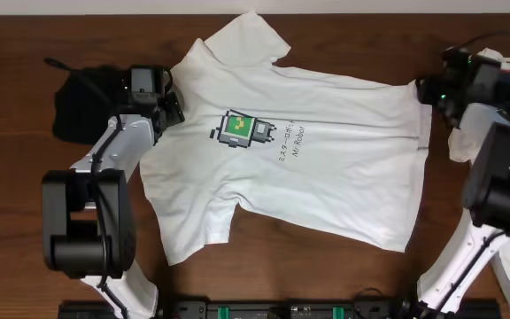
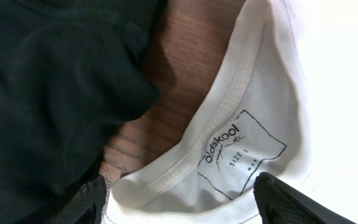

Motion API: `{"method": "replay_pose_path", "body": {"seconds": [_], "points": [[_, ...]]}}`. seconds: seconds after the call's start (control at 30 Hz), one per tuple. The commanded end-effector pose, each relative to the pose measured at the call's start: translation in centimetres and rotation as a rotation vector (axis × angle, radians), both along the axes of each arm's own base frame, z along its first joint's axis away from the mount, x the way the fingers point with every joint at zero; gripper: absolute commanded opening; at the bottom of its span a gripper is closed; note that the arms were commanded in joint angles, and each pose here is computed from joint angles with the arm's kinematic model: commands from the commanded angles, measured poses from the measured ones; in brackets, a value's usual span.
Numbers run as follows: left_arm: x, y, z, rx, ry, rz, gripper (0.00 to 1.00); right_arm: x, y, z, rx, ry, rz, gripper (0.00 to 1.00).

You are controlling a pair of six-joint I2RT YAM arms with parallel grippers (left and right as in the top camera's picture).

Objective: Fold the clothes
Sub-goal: 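Release the collar and right shoulder, lifting both grippers away, then move the left gripper to the left hem and right gripper to right hem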

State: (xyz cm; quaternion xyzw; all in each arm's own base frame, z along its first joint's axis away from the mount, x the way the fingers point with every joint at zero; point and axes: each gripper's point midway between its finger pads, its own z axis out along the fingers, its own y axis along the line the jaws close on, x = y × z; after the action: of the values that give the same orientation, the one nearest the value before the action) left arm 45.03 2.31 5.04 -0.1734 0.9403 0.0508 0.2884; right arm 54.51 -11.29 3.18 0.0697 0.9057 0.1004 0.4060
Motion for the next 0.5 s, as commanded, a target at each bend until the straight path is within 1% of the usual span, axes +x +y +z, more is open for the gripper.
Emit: {"method": "replay_pose_path", "body": {"seconds": [0.0,0.07,0.13,0.23,0.3,0.33,0.37,0.4,0.43,0.47], "points": [[-0.1,-0.1,4.3,-0.002,-0.088,0.008,0.78,0.3,-1.7,8.8,-0.044,-0.139,-0.031,0.47],[-0.8,-0.3,6.1,-0.018,-0.11,0.024,0.79,-1.0,-1.7,11.6,-0.045,-0.139,-0.04,0.48],[-2.0,-0.5,7.6,-0.04,-0.112,0.049,0.79,-2.9,-1.3,13.4,-0.029,-0.102,-0.048,0.49],[-4.4,-0.5,9.0,-0.086,-0.089,0.119,0.8,-5.9,-0.3,14.3,0.004,-0.013,-0.05,0.49],[-6.3,-0.4,9.6,-0.114,-0.062,0.172,0.8,-8.1,1.1,14.4,0.049,0.06,-0.03,0.47],[-7.3,-0.3,9.9,-0.127,-0.047,0.197,0.8,-9.4,2.0,14.2,0.084,0.108,-0.014,0.39],[-8.1,-0.3,10.0,-0.136,-0.032,0.217,0.8,-10.7,3.0,13.9,0.125,0.159,0.005,0.28],[-9.0,-0.3,10.2,-0.144,-0.017,0.236,0.8,-11.8,4.0,13.6,0.164,0.203,0.024,0.21],[-9.9,-0.3,10.3,-0.153,0.001,0.253,0.8,-13.2,5.3,13.0,0.215,0.265,0.048,0.17],[-10.6,-0.5,10.3,-0.169,0.022,0.252,0.8,-14.3,6.3,12.4,0.247,0.324,0.061,0.16]]}}
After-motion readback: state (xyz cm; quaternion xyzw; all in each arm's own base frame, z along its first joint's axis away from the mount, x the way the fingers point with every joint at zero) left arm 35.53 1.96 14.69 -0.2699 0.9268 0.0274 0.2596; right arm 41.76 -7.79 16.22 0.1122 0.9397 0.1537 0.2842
